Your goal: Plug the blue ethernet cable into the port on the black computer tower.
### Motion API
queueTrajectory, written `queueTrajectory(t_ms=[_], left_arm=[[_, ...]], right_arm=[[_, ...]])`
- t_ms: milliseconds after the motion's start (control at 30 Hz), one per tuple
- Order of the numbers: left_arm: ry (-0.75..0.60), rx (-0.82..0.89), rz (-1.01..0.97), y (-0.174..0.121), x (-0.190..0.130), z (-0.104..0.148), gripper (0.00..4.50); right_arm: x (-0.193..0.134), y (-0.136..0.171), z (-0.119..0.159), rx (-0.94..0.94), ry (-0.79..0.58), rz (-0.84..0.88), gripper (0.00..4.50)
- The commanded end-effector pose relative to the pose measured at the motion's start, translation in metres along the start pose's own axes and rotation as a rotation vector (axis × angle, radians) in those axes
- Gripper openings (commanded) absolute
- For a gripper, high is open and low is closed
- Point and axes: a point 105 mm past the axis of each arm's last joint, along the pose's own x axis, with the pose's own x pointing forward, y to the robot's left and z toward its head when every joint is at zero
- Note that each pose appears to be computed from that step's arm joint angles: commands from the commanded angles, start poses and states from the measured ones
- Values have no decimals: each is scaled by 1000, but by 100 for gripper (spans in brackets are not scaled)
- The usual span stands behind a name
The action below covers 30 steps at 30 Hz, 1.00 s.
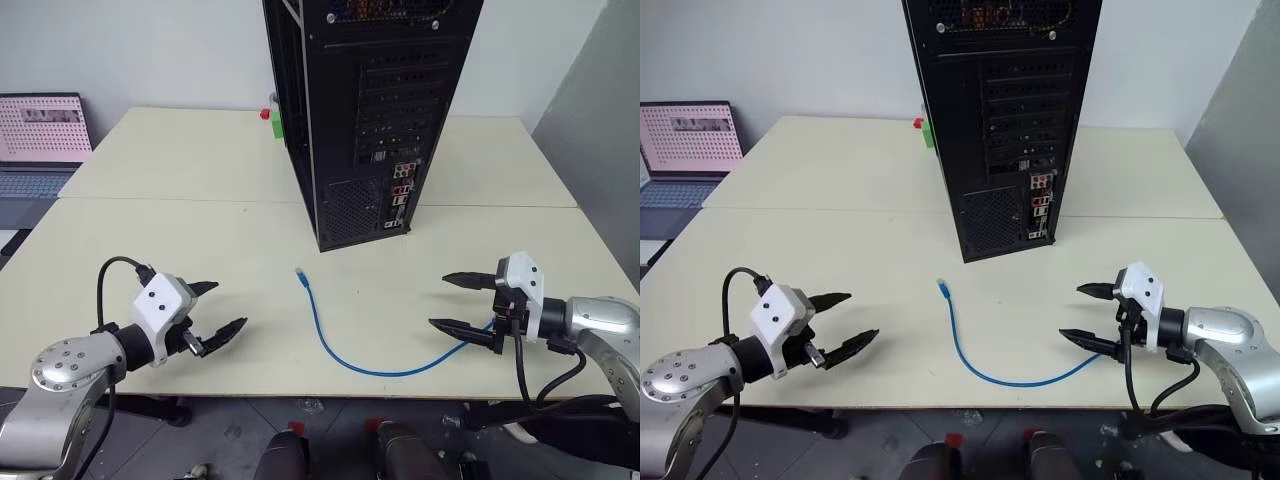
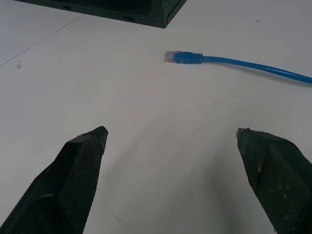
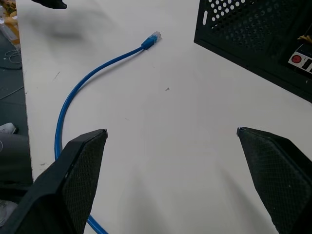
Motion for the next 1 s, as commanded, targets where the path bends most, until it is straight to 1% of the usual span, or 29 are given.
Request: queueTrajectory(t_ms=[33,300,433,533,700,833,1000], left_arm=[[-35,51,-30,-6,0,11,450],[-27,66,-29,-9,7,8,450],[-24,66,-47,-13,10,8,450],[-65,93,-36,-11,12,14,450],[-127,69,-49,-6,13,22,450],[-126,31,-112,-5,10,23,450],[-95,48,-125,0,8,19,450]], right_arm=[[2,2,6,-37,-18,19,450],[13,5,7,-51,-18,16,450],[27,9,12,-47,-57,17,450],[46,13,16,-28,-95,36,450],[84,25,20,5,-137,97,450],[124,32,22,41,-137,91,450],[158,42,27,86,-135,87,450]])
